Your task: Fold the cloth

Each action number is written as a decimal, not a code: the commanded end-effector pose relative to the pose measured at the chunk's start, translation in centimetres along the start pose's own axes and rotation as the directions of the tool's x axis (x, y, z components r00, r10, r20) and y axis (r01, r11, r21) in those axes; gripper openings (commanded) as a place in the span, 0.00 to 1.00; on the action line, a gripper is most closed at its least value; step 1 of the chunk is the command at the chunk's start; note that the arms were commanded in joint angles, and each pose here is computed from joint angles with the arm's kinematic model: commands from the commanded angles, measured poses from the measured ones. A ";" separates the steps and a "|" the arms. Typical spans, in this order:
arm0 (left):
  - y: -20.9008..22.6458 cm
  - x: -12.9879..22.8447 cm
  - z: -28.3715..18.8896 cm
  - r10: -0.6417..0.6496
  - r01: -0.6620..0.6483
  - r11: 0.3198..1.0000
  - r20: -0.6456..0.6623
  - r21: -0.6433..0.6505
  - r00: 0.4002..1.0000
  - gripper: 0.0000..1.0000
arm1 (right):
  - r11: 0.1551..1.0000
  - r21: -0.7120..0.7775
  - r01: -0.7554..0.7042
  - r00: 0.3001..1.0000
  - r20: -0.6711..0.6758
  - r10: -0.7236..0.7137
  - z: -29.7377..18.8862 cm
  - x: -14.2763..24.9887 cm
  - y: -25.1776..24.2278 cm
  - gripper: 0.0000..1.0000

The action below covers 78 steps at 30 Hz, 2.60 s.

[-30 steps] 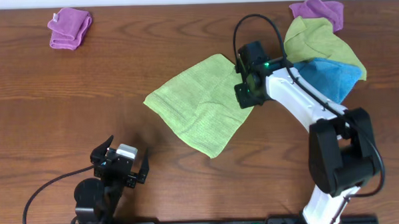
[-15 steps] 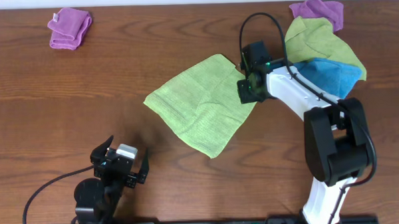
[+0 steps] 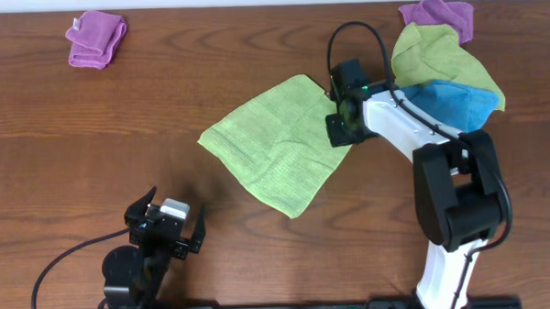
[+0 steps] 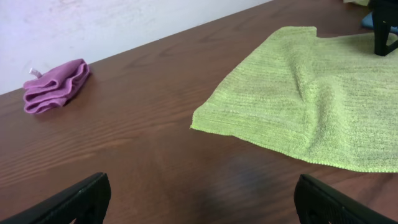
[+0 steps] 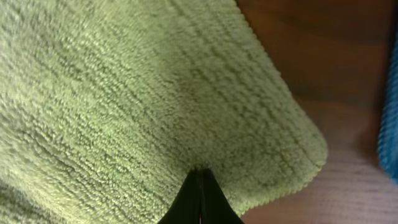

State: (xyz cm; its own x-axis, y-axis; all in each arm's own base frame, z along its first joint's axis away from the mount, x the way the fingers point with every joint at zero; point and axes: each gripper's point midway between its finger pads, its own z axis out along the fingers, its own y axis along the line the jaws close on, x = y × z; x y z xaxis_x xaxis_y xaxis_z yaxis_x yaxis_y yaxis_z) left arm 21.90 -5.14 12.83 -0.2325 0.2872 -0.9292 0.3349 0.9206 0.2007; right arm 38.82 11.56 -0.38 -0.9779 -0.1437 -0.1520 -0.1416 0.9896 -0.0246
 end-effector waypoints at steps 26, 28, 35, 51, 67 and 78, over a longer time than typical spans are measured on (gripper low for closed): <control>-0.2 0.9 0.3 0.003 -0.003 1.000 -0.021 0.006 1.000 0.95 | 0.982 -0.022 0.187 0.891 -0.416 -0.179 -2.5 14.4 10.0 0.01; -0.2 0.9 0.3 0.003 -0.003 1.000 -0.021 0.006 1.000 0.96 | 0.983 -0.023 0.184 0.894 -0.413 -0.177 -3.3 14.3 9.8 0.02; -0.2 0.9 0.3 0.003 -0.003 1.000 -0.021 0.006 1.000 0.95 | 0.985 -0.061 0.164 0.968 -0.181 -0.172 -10.6 11.4 9.8 0.02; -0.1 1.0 0.3 0.004 -0.004 1.000 -0.023 -0.004 1.000 0.95 | 0.993 -0.096 0.073 0.988 0.146 -0.058 -19.0 6.1 1.5 0.02; -9.3 -6.2 -3.7 -0.462 0.353 0.691 0.011 0.631 0.887 0.95 | 0.958 -0.200 0.206 0.977 0.102 -0.189 -19.0 7.6 1.9 0.53; -8.0 -8.8 -4.1 -0.553 0.394 0.669 0.067 0.630 0.831 0.95 | 0.942 -0.243 0.232 0.971 0.108 -0.211 -19.2 7.8 2.6 0.60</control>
State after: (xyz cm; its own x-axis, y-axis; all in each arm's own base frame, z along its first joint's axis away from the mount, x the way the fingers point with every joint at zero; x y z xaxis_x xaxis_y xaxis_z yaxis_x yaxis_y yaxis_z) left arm 17.39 -14.17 20.30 -0.3014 -0.2513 -0.9198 0.7266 0.5641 -0.3922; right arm 27.72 12.92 16.99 -0.9101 -0.3402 -0.2368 -0.3835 0.9078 0.1697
